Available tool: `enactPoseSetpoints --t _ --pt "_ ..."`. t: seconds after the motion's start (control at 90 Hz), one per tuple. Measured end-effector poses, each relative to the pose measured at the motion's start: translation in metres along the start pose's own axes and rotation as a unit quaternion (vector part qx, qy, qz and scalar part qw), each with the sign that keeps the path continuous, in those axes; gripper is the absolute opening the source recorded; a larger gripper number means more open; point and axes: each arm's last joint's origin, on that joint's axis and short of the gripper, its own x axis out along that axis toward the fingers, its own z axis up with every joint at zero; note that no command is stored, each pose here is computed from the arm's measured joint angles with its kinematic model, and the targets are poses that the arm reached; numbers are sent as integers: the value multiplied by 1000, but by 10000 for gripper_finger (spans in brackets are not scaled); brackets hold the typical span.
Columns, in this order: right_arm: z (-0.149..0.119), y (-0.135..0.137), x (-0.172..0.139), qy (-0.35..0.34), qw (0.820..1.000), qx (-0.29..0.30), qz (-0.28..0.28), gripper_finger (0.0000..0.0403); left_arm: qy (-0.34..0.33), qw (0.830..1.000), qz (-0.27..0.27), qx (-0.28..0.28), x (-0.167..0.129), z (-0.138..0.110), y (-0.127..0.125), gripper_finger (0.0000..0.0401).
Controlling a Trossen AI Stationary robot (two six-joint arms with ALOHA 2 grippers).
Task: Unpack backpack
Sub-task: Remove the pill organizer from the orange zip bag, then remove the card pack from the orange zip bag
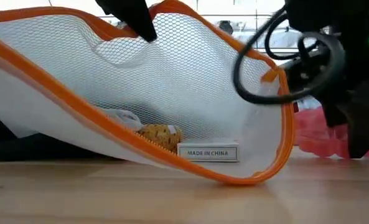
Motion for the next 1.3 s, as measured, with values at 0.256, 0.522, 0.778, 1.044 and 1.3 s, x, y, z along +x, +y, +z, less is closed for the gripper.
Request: enactPoseSetpoints --t 0.256,0.522,0.778,1.044,1.3 --pt "-3 -3 6 15 1000 24 -5 204 0 1000 0 0 0 0 0 0" --pt "-3 -3 7 20 999 35 -9 255 0 1000 0 0 0 0 0 0" --pt "-3 -3 4 11 1000 2 -17 273 0 1000 0 0 0 0 0 0" --pt "-9 1 -50 -59 997 -2 58 270 -15 1000 -7 -6 -3 6 -1 0" --pt "-9 37 -124 -339 901 -109 248 270 -46 999 11 -27 -6 17 4 0"
